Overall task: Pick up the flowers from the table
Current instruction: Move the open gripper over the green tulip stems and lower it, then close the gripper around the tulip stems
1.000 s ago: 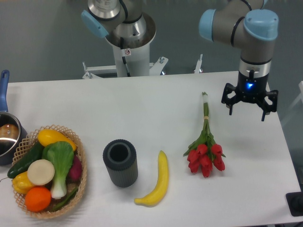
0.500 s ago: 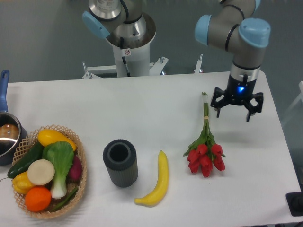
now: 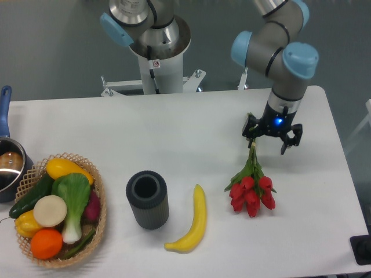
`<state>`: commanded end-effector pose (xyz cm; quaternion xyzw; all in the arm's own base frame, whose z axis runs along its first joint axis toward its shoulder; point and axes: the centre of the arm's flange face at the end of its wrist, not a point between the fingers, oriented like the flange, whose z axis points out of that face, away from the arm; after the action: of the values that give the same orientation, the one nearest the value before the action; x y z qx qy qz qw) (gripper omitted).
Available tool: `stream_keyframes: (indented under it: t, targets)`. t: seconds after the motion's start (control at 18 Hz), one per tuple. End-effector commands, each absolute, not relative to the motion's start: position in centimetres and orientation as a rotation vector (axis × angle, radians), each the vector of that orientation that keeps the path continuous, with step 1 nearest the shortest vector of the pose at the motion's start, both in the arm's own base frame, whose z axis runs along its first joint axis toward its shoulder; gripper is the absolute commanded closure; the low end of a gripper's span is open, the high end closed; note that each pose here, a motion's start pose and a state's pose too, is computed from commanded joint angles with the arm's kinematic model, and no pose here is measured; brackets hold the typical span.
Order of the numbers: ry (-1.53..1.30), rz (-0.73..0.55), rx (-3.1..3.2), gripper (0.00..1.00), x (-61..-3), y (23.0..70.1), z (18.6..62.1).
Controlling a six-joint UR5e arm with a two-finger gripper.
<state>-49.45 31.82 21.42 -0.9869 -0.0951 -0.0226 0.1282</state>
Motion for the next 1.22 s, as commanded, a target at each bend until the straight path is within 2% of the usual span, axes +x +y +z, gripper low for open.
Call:
stream_keyframes:
  t: [0.67, 0.83, 0.89, 0.94, 1.22]
  targets:
    - [-0.229, -0.088, -2.892, 0.00, -50.0, 32.4, 19.8]
    - [-0.229, -0.088, -2.892, 0.07, -50.1, 32.5, 19.8]
    - [-0.229, -0.088, -2.892, 0.24, -50.0, 32.5, 19.8]
    - [-0.229, -0.084, -2.891, 0.29, -50.0, 32.5, 19.9]
    - [-0.230, -0.081, -2.889, 0.35, -50.2, 32.5, 20.1]
